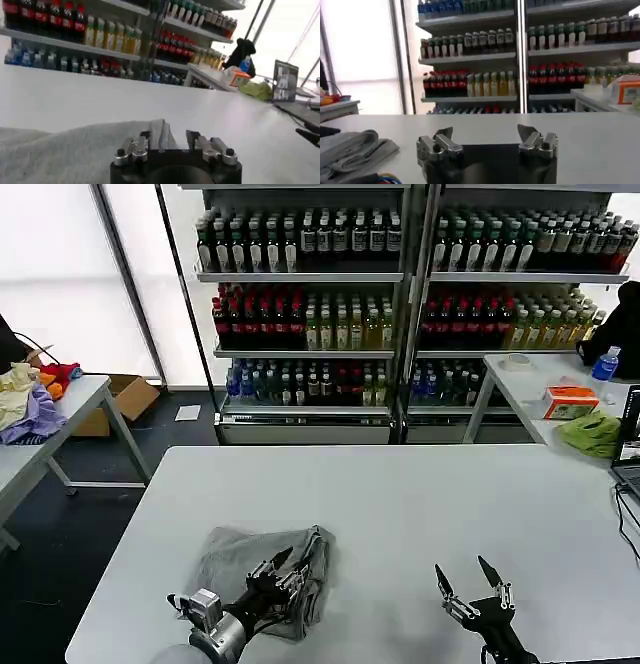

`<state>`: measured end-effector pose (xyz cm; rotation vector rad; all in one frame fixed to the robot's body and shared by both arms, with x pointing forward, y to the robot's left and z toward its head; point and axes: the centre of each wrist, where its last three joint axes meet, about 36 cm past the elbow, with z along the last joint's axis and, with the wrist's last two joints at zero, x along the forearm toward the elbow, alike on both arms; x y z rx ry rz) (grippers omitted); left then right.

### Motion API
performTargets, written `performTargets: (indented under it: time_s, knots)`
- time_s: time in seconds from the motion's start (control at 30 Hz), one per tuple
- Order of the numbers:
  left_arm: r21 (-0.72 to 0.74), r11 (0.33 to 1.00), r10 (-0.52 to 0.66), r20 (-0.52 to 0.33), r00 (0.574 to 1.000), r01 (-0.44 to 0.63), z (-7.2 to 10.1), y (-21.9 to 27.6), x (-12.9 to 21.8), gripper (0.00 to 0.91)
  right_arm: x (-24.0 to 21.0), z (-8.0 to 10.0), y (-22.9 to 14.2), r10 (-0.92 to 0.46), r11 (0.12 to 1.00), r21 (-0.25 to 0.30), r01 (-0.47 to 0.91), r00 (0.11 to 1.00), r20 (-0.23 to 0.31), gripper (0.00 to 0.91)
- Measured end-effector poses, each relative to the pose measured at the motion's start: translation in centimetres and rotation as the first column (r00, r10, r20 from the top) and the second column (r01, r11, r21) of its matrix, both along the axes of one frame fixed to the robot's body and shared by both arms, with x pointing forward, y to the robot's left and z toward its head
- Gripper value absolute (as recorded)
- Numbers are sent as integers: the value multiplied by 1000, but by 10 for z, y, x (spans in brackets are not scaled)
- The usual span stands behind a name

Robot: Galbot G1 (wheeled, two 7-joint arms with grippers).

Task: Fold and organize the clothes.

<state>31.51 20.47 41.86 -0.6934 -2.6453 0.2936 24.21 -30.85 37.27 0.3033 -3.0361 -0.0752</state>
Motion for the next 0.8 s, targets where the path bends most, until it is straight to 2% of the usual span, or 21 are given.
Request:
performTargets:
  time_s: [0.17,0.33,0.57,0.8]
  knots:
    - [18,999,45,42,998,-45,16,18,-1,907,-1,1,-1,0,1000,2,0,1000,0,907]
    - [87,987,133,60,989,-138,23,52,5,907,-2,1,-1,0,1000,5,0,1000,1,907]
    - [181,946,271,10,963,-268,8,92,9,907,-1,3,2,6,1000,7,-6,1000,6,907]
    - [233,907,366,-26,930,-351,-12,110,14,907,-4,5,2,9,1000,3,-9,1000,4,907]
